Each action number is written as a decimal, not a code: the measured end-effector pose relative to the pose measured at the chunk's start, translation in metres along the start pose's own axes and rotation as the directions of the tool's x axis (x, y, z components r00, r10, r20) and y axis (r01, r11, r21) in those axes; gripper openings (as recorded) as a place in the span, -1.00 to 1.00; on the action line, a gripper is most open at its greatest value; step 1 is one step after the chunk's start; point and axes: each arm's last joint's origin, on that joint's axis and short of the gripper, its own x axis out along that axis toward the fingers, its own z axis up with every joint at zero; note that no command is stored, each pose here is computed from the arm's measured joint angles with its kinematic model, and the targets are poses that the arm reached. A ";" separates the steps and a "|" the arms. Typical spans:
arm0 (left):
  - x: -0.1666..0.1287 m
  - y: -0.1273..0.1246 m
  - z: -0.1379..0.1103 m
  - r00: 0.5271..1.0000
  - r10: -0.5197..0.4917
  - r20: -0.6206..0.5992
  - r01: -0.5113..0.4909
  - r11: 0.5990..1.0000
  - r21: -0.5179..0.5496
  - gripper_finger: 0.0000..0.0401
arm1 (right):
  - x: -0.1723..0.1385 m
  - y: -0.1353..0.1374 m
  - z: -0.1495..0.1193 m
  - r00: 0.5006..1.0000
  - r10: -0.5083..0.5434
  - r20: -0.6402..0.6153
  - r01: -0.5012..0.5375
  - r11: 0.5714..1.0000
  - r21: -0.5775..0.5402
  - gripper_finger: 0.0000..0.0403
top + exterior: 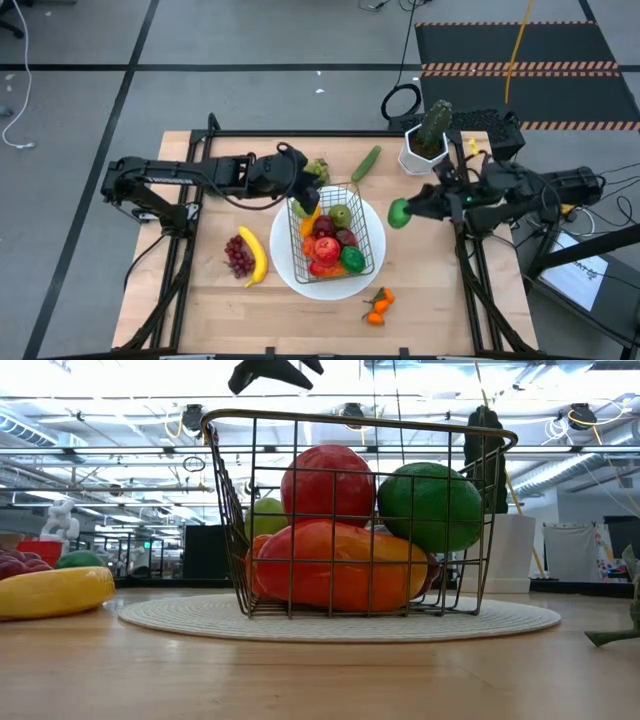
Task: Build produce basket
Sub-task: Put the bottom green lime into the black wire basket, then put the green lime into the black wire basket
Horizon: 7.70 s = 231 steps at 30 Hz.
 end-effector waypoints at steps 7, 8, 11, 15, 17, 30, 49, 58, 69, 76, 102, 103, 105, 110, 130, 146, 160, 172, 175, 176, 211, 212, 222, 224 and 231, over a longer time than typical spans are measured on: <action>0.002 0.003 0.007 0.999 0.006 0.053 -0.003 0.999 -0.049 -0.39 | -0.006 -0.003 0.010 0.999 0.033 -0.008 -0.034 0.986 -0.164 -0.03; 0.002 0.003 0.008 0.998 0.002 0.058 0.001 0.998 -0.058 -0.39 | -0.006 -0.004 0.011 0.999 0.036 -0.014 -0.038 0.982 -0.186 -0.03; 0.002 0.002 0.008 0.998 -0.001 0.065 0.006 0.997 -0.076 -0.39 | -0.007 -0.006 0.015 0.999 0.036 -0.013 -0.038 0.966 -0.255 -0.03; 0.002 0.002 0.008 0.998 -0.002 0.065 0.009 0.994 -0.108 -0.39 | -0.007 -0.009 0.020 0.999 0.021 0.029 -0.010 0.937 -0.350 -0.03; 0.002 0.002 0.008 0.998 -0.002 0.065 0.010 0.992 -0.130 -0.39 | -0.008 -0.009 0.023 0.998 0.025 0.054 0.000 0.908 -0.419 -0.03; 0.002 0.002 0.008 0.998 -0.002 0.064 0.012 0.987 -0.158 -0.39 | -0.010 -0.008 0.037 0.985 0.043 0.167 0.125 0.491 -0.862 -0.03; 0.002 0.004 0.008 0.997 0.032 0.076 -0.020 0.987 -0.159 -0.39 | 0.009 -0.020 0.041 0.988 -0.023 0.155 0.157 0.104 -0.982 -0.03; 0.002 0.004 0.008 0.997 0.035 0.071 -0.024 0.988 -0.155 -0.39 | 0.013 -0.022 0.042 0.988 -0.038 0.151 0.154 0.085 -0.984 -0.03; 0.002 0.004 0.008 0.997 0.035 0.072 -0.024 0.989 -0.149 -0.39 | 0.013 -0.023 0.042 0.988 -0.041 0.151 0.154 0.098 -0.983 -0.03; 0.002 0.004 0.008 0.997 0.036 0.072 -0.025 0.989 -0.146 -0.39 | 0.013 -0.023 0.042 0.987 -0.042 0.153 0.158 0.226 -0.961 -0.03; -0.008 0.001 0.008 0.995 -0.103 0.002 0.103 0.994 0.018 -0.39 | 0.015 -0.031 0.041 0.968 -0.116 0.222 0.158 0.970 -0.183 -0.03; -0.009 0.001 0.009 0.994 -0.112 0.006 0.112 0.993 0.021 -0.39 | 0.015 -0.032 0.040 0.968 -0.119 0.220 0.152 0.978 -0.141 -0.03; -0.009 0.001 0.009 0.992 -0.123 0.000 0.123 0.992 0.021 -0.39 | 0.016 -0.036 0.038 0.969 -0.129 0.210 0.143 0.988 -0.053 -0.03; -0.010 -0.002 0.005 0.989 -0.141 -0.036 0.142 0.990 0.015 -0.39 | 0.019 -0.048 0.031 0.969 -0.161 0.186 0.134 0.980 0.149 -0.03; -0.029 -0.023 -0.041 0.941 -0.111 -0.319 0.132 0.990 0.044 -0.39 | 0.027 -0.058 0.019 0.911 -0.271 0.312 0.166 0.932 0.323 -0.03; -0.027 -0.011 -0.043 0.932 -0.026 -0.362 0.064 0.994 0.093 -0.39 | 0.095 -0.072 0.016 0.892 -0.230 0.390 0.113 0.947 0.300 -0.03; -0.026 0.002 -0.043 0.916 0.081 -0.392 -0.037 0.992 0.119 -0.39 | 0.127 -0.060 0.036 0.897 -0.382 0.222 0.415 0.901 -0.128 -0.03; -0.013 0.032 -0.023 0.921 0.156 -0.357 -0.140 0.988 0.070 -0.39 | 0.125 -0.109 0.038 0.876 -0.471 0.105 0.439 0.686 -0.580 -0.03; -0.010 0.041 -0.018 0.919 0.165 -0.358 -0.152 0.986 0.064 -0.39 | 0.123 -0.120 0.033 0.864 -0.495 0.096 0.446 0.661 -0.604 -0.03; -0.010 0.044 -0.016 0.918 0.165 -0.361 -0.154 0.986 0.060 -0.39 | 0.122 -0.124 0.031 0.859 -0.505 0.091 0.449 0.654 -0.609 -0.03; -0.022 0.170 -0.016 0.552 0.459 -0.696 -0.730 0.669 -0.138 0.36 | 0.088 -0.123 0.051 0.866 -0.416 0.277 0.472 0.500 -0.726 0.38; -0.021 0.176 -0.020 0.537 0.446 -0.716 -0.738 0.659 -0.143 0.38 | 0.085 -0.122 0.052 0.863 -0.418 0.285 0.480 0.498 -0.722 0.38; -0.015 0.214 -0.061 0.369 0.408 -0.835 -0.826 0.555 -0.093 0.42 | 0.074 -0.120 0.061 0.847 -0.415 0.333 0.526 0.560 -0.640 0.38; -0.015 0.221 -0.069 0.340 0.400 -0.851 -0.839 0.538 -0.082 0.42 | 0.074 -0.119 0.061 0.848 -0.412 0.334 0.526 0.576 -0.626 0.37; -0.020 0.246 -0.090 0.237 0.400 -0.885 -0.911 0.408 -0.060 0.59 | 0.074 -0.120 0.061 0.848 -0.412 0.334 0.528 0.605 -0.596 0.37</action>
